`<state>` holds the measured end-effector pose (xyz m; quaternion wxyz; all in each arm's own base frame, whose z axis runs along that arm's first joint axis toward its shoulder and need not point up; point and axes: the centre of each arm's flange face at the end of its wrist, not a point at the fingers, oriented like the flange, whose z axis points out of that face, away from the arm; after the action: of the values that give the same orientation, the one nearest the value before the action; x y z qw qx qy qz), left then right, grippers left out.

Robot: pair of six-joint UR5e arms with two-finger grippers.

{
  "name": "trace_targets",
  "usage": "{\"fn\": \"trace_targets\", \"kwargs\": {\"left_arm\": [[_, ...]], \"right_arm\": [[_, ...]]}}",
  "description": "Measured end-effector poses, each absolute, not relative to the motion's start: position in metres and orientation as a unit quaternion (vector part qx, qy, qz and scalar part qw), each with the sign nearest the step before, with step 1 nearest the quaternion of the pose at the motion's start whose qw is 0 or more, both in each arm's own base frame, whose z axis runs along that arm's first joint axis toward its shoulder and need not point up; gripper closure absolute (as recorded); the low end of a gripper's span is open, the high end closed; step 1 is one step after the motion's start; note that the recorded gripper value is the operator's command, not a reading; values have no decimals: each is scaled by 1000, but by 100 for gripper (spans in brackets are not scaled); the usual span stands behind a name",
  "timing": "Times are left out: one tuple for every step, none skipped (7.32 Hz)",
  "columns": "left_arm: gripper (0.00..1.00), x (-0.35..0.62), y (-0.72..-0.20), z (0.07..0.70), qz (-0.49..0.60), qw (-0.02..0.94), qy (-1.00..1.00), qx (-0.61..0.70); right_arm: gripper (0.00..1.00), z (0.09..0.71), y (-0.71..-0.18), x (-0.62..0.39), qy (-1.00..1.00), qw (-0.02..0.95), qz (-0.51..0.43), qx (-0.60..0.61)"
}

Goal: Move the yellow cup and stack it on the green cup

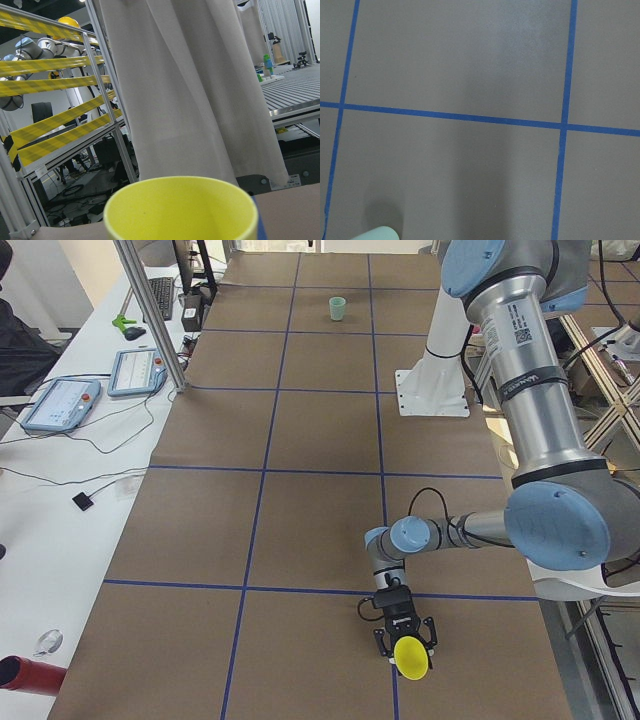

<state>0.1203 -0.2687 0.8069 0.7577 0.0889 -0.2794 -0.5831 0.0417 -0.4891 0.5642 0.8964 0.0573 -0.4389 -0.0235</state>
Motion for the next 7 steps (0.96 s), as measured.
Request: {"fn": "trace_targets", "kwargs": {"left_arm": [[100, 112, -345, 770, -580, 771, -240, 104], [100, 106, -416, 726, -577, 782, -203, 124], [100, 109, -476, 677, -564, 797, -159, 142], [100, 120, -530, 622, -545, 815, -106, 165], [100, 136, -572, 568, -519, 831, -57, 192], [100, 152, -602, 518, -488, 845, -13, 219], [100, 166, -620, 475, -451, 857, 35, 248]], "right_arm": [[0, 565, -489, 41, -439, 896, -24, 56], [0, 567, -489, 39, -439, 897, -24, 53], [0, 569, -489, 39, -438, 897, -24, 51], [0, 570, -489, 39, -436, 898, -22, 49], [0, 571, -489, 39, -435, 899, -20, 44], [0, 570, -491, 39, -433, 900, -16, 41], [0, 567, -494, 36, -432, 901, -15, 38]]}}
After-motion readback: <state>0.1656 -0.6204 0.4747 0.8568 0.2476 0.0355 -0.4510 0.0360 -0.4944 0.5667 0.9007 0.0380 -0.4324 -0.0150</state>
